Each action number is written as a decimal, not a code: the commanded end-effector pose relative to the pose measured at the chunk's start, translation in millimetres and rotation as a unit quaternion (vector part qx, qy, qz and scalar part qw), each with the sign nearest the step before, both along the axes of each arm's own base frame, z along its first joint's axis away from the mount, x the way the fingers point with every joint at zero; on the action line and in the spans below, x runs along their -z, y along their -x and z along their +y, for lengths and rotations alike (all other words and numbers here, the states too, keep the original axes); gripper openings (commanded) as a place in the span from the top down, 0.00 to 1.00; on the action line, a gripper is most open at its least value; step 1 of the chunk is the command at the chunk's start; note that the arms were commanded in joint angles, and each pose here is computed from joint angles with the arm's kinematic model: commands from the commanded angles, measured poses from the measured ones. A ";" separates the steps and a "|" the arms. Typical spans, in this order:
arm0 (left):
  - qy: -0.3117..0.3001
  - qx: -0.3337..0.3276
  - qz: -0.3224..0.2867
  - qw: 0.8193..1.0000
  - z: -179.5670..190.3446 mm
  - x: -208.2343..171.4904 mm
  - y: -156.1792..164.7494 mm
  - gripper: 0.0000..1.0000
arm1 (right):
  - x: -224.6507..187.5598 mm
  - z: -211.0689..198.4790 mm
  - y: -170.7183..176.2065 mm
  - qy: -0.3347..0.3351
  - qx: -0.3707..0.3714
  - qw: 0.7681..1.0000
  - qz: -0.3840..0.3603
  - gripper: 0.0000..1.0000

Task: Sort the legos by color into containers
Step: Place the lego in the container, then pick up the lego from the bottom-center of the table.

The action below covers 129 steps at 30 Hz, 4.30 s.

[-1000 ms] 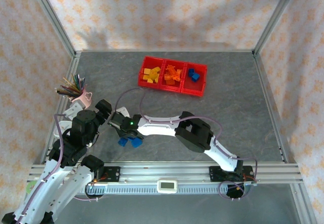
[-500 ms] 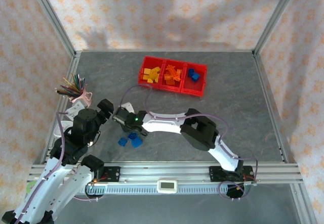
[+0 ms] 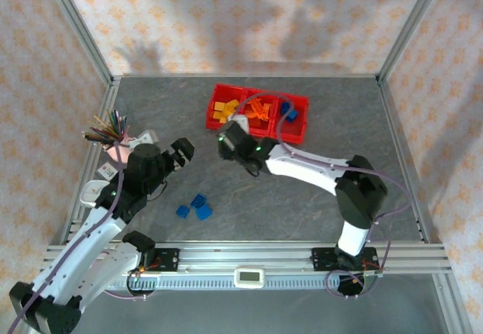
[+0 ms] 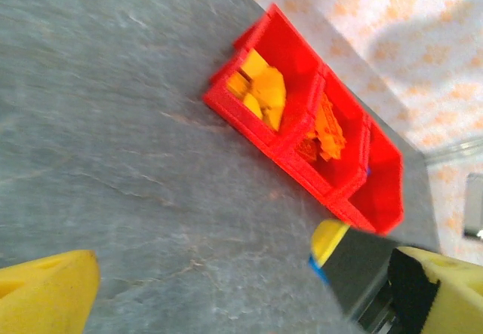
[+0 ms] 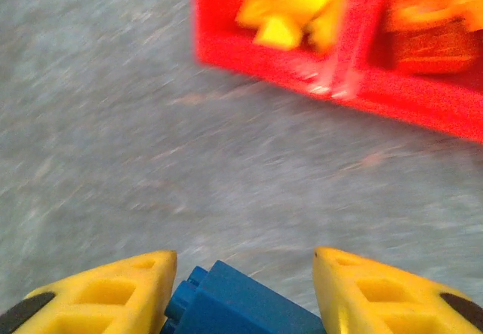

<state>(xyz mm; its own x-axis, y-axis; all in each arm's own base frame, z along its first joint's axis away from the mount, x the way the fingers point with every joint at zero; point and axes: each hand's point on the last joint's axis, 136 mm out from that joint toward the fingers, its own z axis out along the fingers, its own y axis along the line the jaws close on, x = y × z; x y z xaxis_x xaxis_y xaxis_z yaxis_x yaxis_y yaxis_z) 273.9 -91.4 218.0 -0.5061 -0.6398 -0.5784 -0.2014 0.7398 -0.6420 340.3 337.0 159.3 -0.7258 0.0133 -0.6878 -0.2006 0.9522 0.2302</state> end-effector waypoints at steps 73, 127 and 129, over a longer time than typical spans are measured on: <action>-0.059 -0.073 0.014 0.995 33.3 9.4 27.4 0.01 | 84.5 107.3 127.9 0.051 -0.263 0.962 0.058 0.13; -0.045 -0.059 0.007 0.997 25.2 3.7 19.5 0.01 | 70.3 88.8 87.5 0.051 -0.204 0.974 0.081 0.59; -0.042 -0.051 0.007 0.998 20.4 3.0 16.0 0.01 | 59.9 75.2 74.6 0.045 -0.183 0.979 0.075 0.59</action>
